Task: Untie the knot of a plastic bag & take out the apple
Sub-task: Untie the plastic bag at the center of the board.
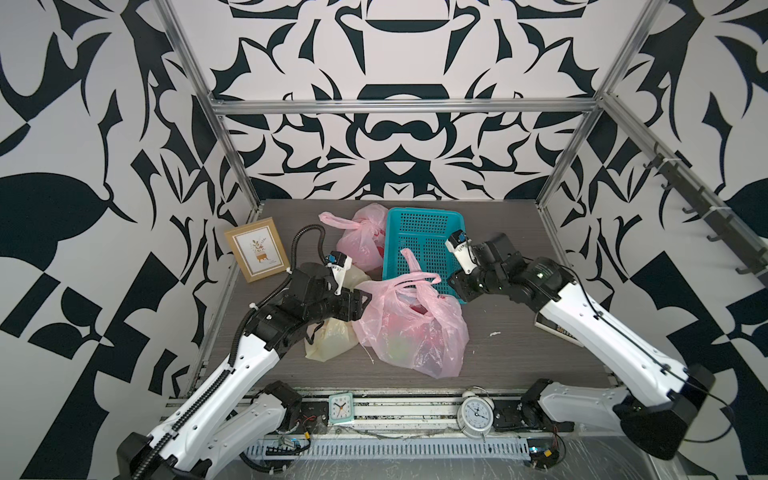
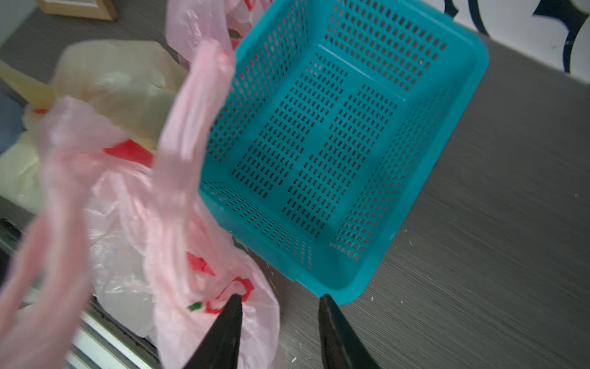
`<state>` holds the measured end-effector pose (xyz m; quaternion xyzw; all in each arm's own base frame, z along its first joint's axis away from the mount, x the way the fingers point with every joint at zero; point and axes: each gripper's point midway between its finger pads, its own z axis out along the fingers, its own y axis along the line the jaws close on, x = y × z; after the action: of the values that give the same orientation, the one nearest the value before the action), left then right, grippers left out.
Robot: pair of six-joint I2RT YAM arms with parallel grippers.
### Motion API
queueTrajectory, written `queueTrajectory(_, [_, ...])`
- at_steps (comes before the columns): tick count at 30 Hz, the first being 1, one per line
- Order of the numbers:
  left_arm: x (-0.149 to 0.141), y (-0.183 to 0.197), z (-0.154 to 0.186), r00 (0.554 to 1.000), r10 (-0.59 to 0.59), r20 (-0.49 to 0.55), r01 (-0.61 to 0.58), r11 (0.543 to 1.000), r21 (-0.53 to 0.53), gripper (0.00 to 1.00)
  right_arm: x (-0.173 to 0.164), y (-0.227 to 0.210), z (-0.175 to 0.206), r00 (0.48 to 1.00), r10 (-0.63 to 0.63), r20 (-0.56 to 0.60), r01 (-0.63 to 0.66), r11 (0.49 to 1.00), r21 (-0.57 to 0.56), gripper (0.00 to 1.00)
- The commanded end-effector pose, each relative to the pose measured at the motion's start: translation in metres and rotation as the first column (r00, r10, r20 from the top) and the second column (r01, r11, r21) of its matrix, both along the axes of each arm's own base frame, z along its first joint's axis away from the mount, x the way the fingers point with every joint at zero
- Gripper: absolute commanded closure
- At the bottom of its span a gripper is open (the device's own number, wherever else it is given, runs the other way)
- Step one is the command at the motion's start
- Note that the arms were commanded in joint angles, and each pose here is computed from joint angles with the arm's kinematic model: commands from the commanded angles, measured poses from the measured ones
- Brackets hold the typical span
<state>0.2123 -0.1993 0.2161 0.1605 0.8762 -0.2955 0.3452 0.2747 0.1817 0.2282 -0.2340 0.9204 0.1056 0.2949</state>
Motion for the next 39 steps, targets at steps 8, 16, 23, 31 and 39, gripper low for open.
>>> queueTrajectory(8, [-0.043,-0.05,-0.052,0.984,0.048,-0.172,-0.03,0.994,0.108,0.21,-0.001,0.036,0.007,0.961,0.232,-0.151,-0.186,0.946,0.267,0.55])
queueTrajectory(16, [-0.028,-0.061,-0.064,0.973,0.146,-0.18,-0.142,0.989,0.03,0.19,-0.002,0.048,-0.026,0.919,0.284,-0.274,-0.215,0.943,0.256,0.55])
queueTrajectory(23, [-0.016,-0.065,-0.057,0.973,0.186,-0.14,-0.198,0.977,-0.08,0.17,-0.02,0.072,-0.022,0.877,0.402,-0.263,-0.306,0.89,0.339,0.55])
queueTrajectory(31, [-0.009,-0.079,-0.064,0.972,0.188,-0.142,-0.205,0.972,-0.116,0.16,-0.041,0.094,-0.018,0.844,0.474,-0.251,-0.378,0.857,0.35,0.55])
queueTrajectory(39, [-0.007,-0.085,-0.086,0.963,0.198,-0.182,-0.222,0.968,-0.121,0.21,-0.039,0.096,-0.044,0.85,0.427,-0.308,-0.371,0.901,0.225,0.59])
